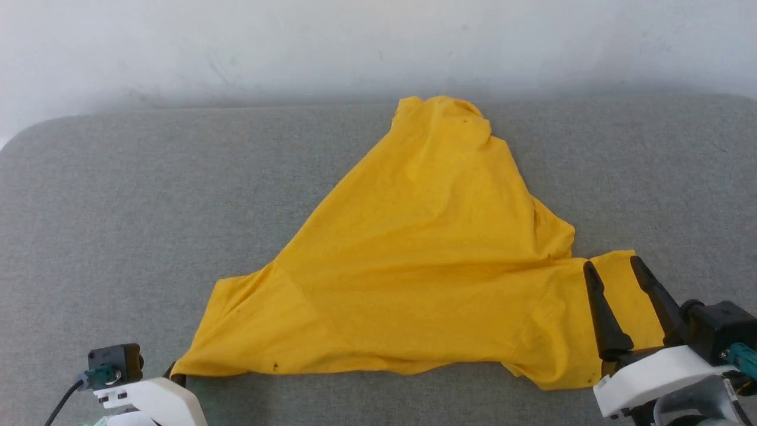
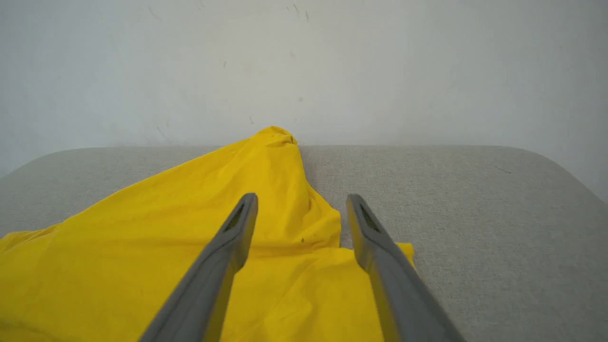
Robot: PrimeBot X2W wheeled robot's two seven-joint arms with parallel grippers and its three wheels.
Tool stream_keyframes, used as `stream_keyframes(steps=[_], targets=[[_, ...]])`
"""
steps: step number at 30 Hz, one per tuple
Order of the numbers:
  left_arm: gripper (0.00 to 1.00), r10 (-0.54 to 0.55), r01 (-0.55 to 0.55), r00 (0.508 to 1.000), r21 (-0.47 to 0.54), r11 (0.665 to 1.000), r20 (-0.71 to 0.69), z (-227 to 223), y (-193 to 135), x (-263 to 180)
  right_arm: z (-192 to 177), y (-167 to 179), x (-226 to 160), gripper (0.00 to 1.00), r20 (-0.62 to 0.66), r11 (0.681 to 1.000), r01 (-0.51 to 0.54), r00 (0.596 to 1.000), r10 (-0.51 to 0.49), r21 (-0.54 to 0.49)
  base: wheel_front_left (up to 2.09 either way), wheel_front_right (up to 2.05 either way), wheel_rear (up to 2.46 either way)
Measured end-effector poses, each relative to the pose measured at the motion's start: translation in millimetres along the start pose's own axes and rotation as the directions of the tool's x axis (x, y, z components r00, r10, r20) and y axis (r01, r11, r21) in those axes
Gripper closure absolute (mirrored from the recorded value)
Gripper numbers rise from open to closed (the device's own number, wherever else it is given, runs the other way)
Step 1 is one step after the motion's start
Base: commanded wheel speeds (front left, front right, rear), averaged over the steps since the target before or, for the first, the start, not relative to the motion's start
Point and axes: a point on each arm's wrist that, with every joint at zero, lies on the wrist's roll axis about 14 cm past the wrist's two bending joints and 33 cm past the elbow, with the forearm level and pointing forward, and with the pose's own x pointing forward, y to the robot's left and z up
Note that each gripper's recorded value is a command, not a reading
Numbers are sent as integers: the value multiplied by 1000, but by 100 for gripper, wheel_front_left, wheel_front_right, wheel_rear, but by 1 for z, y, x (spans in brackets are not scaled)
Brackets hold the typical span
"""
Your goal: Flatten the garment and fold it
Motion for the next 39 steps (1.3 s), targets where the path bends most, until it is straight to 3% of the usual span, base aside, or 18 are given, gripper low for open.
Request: stream_keyframes(steps=[9,13,21,31,32,34,39], targets=[[0,-2,1,1000,70,998,9,28,18,-17,10,3,-12,0,19,1000,-5,1000,6,-8,0,0,0],[0,-41,41,999,73,996,7,43,9,-19,10,3,-12,0,21,1000,-6,1000,6,-8,0,0,0],[0,-121,150,963,107,983,-241,11,-15,-2,2,-1,-9,0,-5,1000,8,1000,-8,-1,0,0,0],[0,-156,230,898,136,964,-411,-25,-39,20,-10,-16,-10,0,-35,998,55,998,-55,20,0,0,0],[44,-154,234,892,144,961,-424,-27,-40,21,-11,-17,-10,0,-37,998,59,998,-58,20,0,0,0],[100,-164,253,885,154,955,-437,-28,-43,22,-11,-18,-11,0,-37,998,62,997,-61,21,0,0,0],[100,-203,270,899,128,954,-388,-28,-56,25,-10,-19,-11,0,-34,998,65,997,-64,24,0,0,0]])
